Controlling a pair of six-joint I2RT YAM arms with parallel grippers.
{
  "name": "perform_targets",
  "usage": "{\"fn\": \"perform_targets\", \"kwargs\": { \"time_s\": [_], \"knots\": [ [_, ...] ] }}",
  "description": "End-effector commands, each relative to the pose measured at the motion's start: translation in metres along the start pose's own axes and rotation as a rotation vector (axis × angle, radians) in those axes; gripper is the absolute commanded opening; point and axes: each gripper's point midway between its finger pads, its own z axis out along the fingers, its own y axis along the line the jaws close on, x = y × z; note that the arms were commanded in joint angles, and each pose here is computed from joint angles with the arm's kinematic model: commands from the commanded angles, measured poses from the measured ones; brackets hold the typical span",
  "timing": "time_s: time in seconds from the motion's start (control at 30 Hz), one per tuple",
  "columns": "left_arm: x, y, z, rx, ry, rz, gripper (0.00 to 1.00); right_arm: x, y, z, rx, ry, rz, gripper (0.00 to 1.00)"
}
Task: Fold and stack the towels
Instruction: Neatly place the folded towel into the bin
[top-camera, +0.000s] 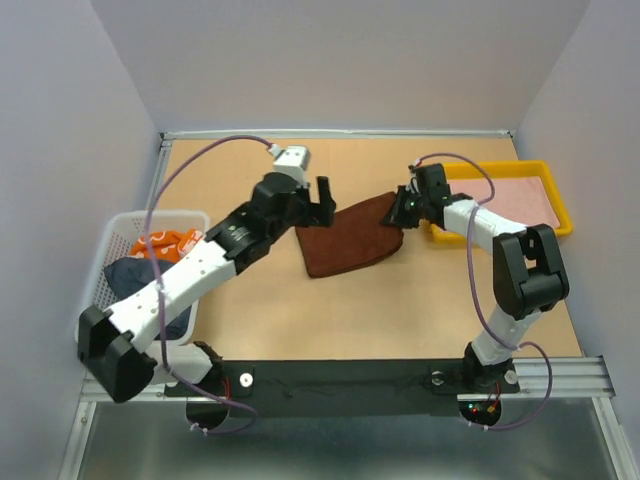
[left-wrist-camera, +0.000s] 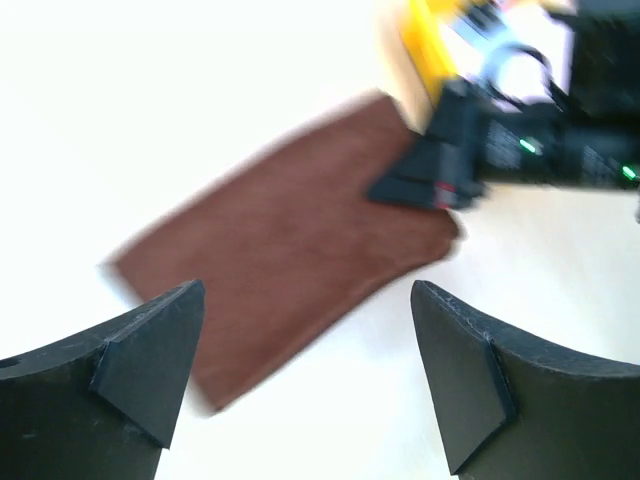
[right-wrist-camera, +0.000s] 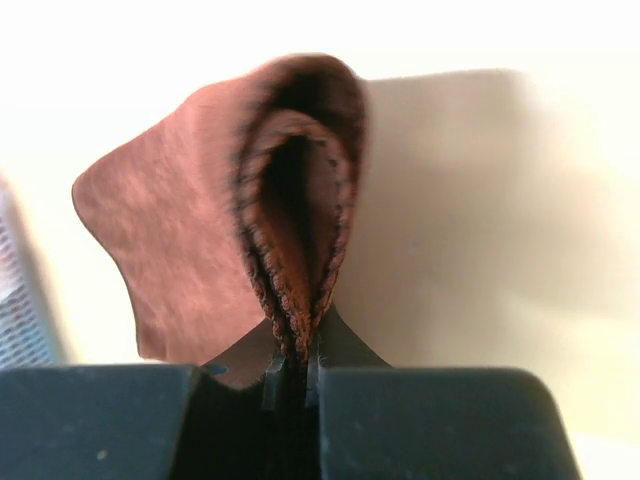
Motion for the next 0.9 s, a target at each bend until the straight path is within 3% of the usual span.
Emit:
{"fn": "perform_targets", "kwargs": {
  "time_s": [0.0,0.17,0.3,0.5,0.63,0.87],
  "knots": [
    [-0.01,0.068,-0.028,-0.172,-0.054,0.001,0.96,-0.046,-0.032,-0.042,0.177,-0.008,-0.242,0.0],
    [-0.004,0.109,-0.043,-0.235,-0.08,-0.036,0.96,-0.082,-0.067,-0.068,0.368,0.026,-0.367,0.01],
    [0.007,0.129,-0.053,-0.266,-0.11,-0.036,0.96,-0.117,-0.079,-0.087,0.453,-0.02,-0.484,0.01],
    [0.015,0.138,-0.062,-0.262,-0.145,-0.061,0.96,-0.149,-0.112,-0.106,0.629,-0.041,-0.582,0.0],
    [0.017,0.14,-0.062,-0.268,-0.146,-0.069,0.96,-0.18,-0.148,-0.125,0.806,-0.051,-0.602,0.0],
    [0.026,0.141,-0.054,-0.267,-0.111,-0.073,0.96,-0.224,-0.173,-0.158,0.941,-0.135,-0.578,0.0]
  ]
}}
